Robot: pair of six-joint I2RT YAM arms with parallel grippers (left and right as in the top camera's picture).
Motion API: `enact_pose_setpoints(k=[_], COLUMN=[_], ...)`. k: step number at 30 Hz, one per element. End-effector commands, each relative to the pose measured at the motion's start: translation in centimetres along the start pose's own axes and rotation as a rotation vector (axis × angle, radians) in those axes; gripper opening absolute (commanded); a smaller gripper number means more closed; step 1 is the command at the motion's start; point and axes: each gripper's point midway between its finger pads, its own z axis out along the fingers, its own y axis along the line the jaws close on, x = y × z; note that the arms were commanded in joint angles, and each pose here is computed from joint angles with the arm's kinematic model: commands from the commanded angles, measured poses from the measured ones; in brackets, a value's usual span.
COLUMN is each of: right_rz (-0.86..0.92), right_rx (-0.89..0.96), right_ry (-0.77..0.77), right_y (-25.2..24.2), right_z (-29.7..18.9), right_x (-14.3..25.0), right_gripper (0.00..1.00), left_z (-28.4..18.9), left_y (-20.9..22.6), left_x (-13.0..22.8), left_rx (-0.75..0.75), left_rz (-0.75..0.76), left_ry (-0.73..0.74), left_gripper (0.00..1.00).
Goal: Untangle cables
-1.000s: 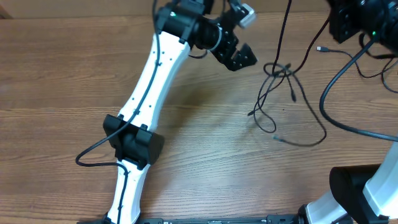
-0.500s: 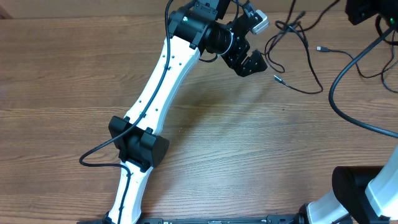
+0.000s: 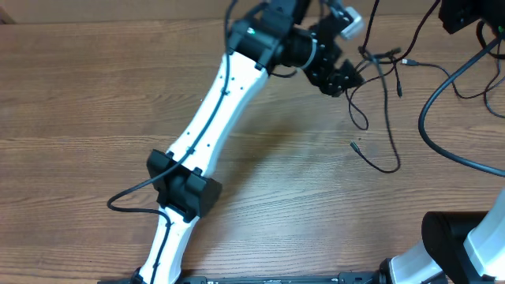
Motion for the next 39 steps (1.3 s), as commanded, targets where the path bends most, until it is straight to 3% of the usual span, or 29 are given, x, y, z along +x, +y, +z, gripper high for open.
enact_pose_setpoints(k=[1,2,7,15,22,25,32,39], right_rz=[-0.005,-0.004,-0.005,0.016,0.039,0.069,0.144,0.208], right_rx=[0.01,0.009,0.008,0.068,0.119,0.168,0.239,0.329], right_ry=[-0.042,-0.038,-0.028,0.013,0.07,0.155,0.316,0.388], right_y=[0.3,0.3,0.5,-1.5,-3.8,-6.3,-10.7,-14.8], right_z=[-1.8,-1.8,-2.1,-2.8,-2.8,-2.7,-2.8,-4.1], right_x=[-1.3,-1.2,-1.0,0.3,2.1,5.0,10.9,14.4], right_gripper=[0.04,0.04,0.04,0.04,0.04,0.04,0.04,0.04], left_z=[1.5,2.0,1.2,-14.6,-26.3,-30.7,-35.8,-40.8], left_y=[-2.8,-3.5,-0.7,6.1,6.2,6.0,6.4,4.9], left_x=[-0.5,-0.5,0.7,2.3,4.4,5.8,7.7,8.8], left_rx=[0.063,0.068,-0.097,-0.502,-0.668,-0.738,-0.876,-1.021], left_rz=[-0.002,0.006,-0.026,-0.192,-0.338,-0.398,-0.458,-0.487], left_ry=[-0.003,0.003,0.056,0.066,0.004,-0.019,-0.04,-0.075], left_gripper=[0.8,0.04,0.04,0.04,0.04,0.04,0.04,0.04])
